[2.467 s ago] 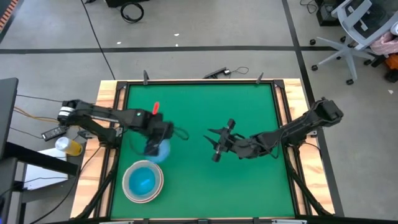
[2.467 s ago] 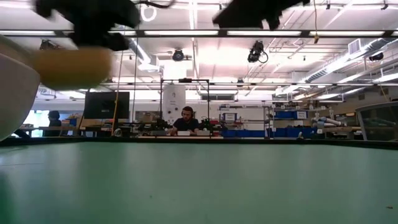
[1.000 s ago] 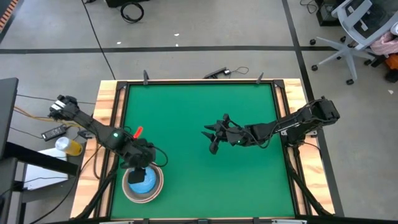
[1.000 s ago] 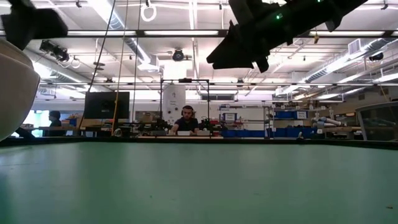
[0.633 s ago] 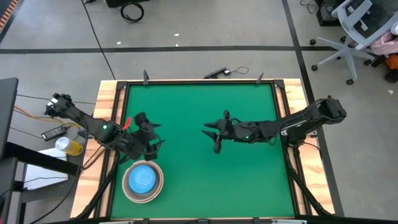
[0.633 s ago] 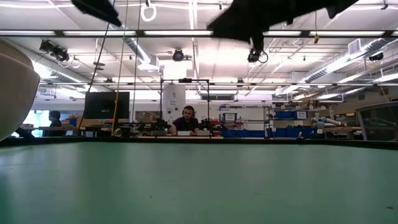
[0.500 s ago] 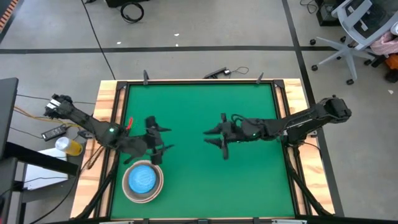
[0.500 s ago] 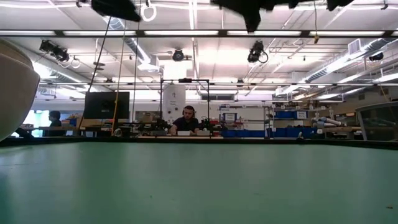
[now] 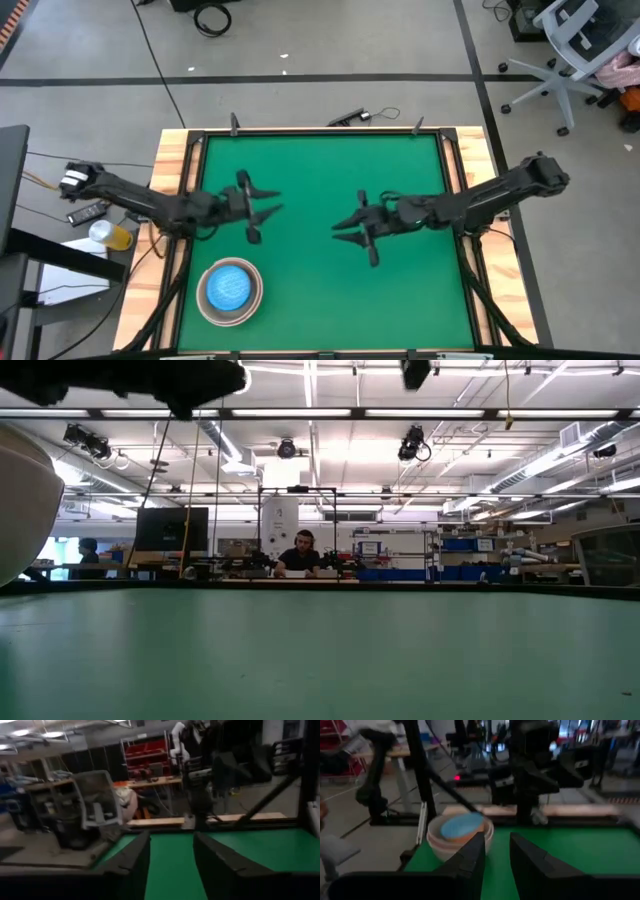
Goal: Nest bowls inside each other
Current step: Return to Home Position
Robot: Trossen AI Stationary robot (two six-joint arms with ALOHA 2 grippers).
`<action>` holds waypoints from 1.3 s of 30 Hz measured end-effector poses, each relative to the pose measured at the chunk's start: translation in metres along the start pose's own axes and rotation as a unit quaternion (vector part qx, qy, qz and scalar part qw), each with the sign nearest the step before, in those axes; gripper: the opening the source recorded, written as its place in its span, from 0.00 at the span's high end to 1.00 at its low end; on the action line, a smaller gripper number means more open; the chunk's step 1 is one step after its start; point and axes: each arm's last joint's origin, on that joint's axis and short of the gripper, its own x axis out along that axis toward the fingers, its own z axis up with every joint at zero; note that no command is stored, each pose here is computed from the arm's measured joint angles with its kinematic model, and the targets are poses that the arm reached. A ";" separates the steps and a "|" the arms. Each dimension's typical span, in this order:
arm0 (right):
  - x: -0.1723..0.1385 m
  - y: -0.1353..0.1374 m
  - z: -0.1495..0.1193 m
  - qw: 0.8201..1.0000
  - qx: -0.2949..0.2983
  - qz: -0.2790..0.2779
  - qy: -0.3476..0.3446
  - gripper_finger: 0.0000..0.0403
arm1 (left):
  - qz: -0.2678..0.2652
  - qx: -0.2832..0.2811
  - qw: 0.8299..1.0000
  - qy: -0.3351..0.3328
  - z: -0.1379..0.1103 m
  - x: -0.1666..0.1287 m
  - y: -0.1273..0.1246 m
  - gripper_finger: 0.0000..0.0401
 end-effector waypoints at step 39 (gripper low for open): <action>-0.168 -0.042 -0.088 0.987 0.084 -0.091 -0.102 0.77 | -0.067 -0.037 0.997 0.009 -0.042 -0.058 0.040 1.00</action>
